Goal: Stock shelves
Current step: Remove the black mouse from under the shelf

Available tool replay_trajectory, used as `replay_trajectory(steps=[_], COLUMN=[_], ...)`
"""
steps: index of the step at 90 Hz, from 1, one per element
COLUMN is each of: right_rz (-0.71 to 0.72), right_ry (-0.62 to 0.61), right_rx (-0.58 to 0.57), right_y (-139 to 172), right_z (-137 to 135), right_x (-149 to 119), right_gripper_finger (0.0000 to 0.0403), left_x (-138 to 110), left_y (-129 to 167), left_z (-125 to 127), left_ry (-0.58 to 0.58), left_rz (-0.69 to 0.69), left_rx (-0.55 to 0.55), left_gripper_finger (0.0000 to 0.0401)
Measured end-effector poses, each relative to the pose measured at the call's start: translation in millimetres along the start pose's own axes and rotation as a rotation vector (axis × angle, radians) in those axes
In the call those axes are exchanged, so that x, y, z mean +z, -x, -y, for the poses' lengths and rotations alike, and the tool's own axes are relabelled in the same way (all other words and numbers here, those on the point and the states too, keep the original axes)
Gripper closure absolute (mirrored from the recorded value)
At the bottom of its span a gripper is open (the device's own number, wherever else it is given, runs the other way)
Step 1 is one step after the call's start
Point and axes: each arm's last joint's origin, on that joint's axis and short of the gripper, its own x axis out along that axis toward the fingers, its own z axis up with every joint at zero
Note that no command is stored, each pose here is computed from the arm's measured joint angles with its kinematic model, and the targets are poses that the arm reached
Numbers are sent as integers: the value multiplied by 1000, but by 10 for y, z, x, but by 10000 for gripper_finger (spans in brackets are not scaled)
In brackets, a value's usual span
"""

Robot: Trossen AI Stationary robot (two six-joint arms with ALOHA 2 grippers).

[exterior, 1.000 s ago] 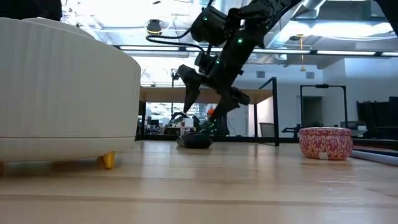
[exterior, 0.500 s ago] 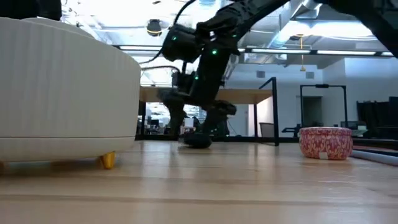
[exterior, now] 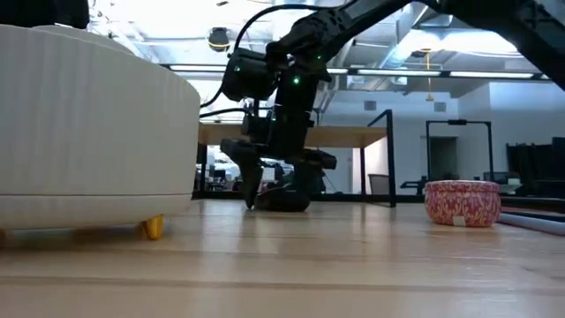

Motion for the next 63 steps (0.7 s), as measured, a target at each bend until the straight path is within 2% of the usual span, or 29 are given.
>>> replay_trajectory(steps=[17, 36, 44, 55, 63], right_rz=[-58, -142, -139, -89, -49], right_ry=[20, 35, 40, 55, 85], right_rx=[3, -7, 12, 60, 117], right_y=[21, 191, 413, 917, 1227], right_z=[-16, 31, 42, 53, -35], right_x=[-76, -135, -128, -129, -261], right_gripper_finger=[119, 120, 120, 120, 120], left_x=[0, 4, 5, 6, 6], left_y=[0, 0, -1, 0, 0], left_z=[1, 0, 0, -1, -1], left_ry=[1, 0, 1, -10, -22], left_rz=[1, 12, 17, 19, 20], left_rx=[-1, 3, 5, 6, 6], left_gripper_finger=[144, 144, 144, 144, 144])
